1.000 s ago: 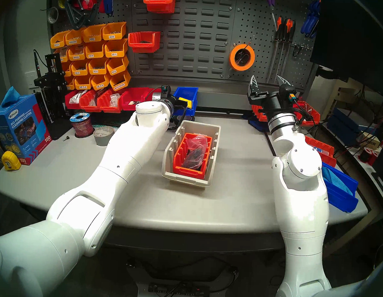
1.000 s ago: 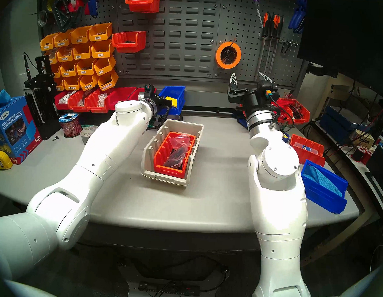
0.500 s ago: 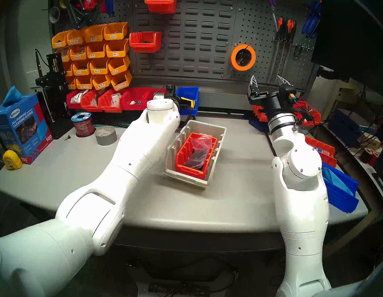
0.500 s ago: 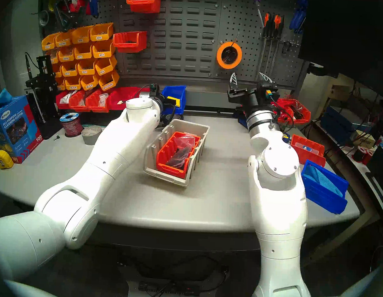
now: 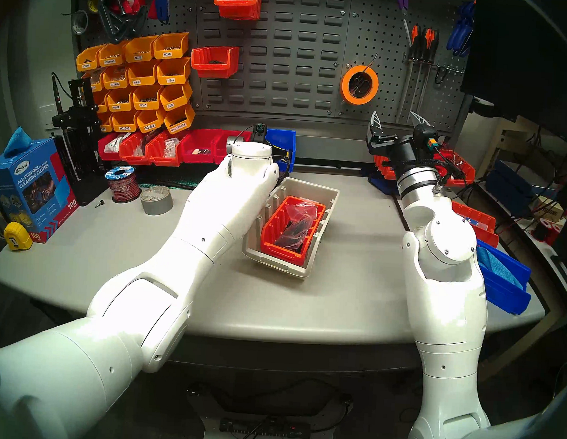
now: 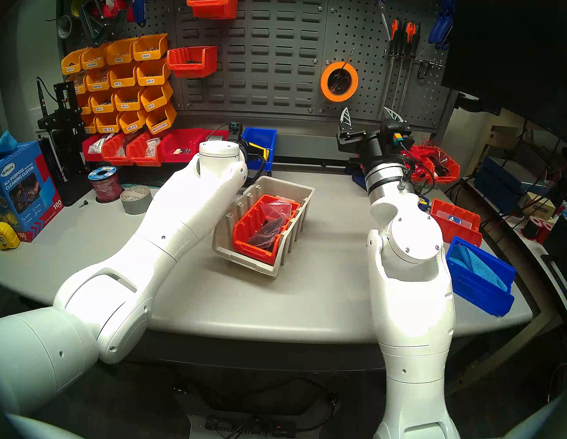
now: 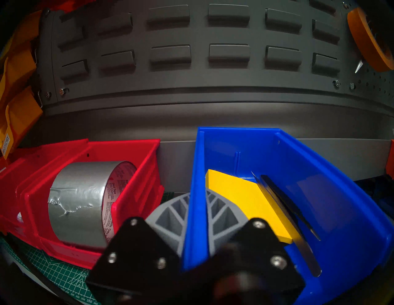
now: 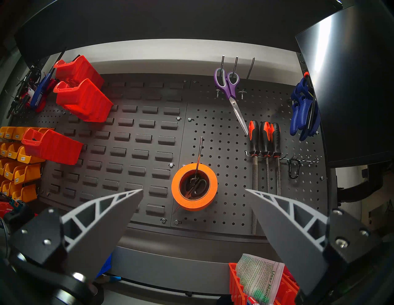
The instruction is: Hang all the unorganized tool boxes onto the wall
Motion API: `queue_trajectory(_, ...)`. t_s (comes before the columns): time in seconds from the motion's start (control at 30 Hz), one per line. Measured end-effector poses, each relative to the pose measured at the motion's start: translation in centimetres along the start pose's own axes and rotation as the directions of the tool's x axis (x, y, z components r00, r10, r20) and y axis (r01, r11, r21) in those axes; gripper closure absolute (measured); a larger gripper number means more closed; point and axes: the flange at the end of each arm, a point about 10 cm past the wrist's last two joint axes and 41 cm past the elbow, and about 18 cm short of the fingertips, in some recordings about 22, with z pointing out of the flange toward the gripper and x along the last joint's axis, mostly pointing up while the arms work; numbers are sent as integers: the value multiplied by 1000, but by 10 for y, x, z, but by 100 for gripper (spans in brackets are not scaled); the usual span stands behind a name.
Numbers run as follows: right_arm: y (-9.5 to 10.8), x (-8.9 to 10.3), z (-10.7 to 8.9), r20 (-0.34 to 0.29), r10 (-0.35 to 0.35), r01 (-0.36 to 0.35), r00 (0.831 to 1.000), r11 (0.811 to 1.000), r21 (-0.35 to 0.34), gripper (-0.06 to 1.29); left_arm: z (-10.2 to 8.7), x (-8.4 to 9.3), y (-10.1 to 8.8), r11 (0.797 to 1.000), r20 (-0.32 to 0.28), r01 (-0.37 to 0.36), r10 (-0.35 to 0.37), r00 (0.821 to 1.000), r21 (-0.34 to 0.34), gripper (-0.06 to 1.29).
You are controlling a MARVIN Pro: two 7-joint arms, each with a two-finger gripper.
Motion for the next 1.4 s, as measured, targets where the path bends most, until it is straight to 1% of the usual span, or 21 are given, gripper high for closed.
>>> queue_trajectory(0.37, 0, 0, 0, 0, 0, 0, 1000, 1000, 0, -2, 1, 3, 1, 1000, 27, -9, 9, 1000, 24, 109)
queue_trajectory(0.57, 0, 0, 0, 0, 0, 0, 1000, 1000, 0, -2, 1, 3, 0, 999, 55, -2, 0, 999, 42, 109)
queue_trajectory(0.73, 0, 0, 0, 0, 0, 0, 1000, 1000, 0, -2, 3, 1, -11, 996, 96, -1, -8, 995, 95, 109)
queue_trajectory(1.0, 0, 0, 0, 0, 0, 0, 1000, 1000, 0, -2, 1, 4, -13, 994, 99, 4, -15, 995, 106, 109)
queue_trajectory(1.4, 0, 0, 0, 0, 0, 0, 1000, 1000, 0, -2, 3, 0, -15, 996, 84, -3, -5, 996, 88, 109)
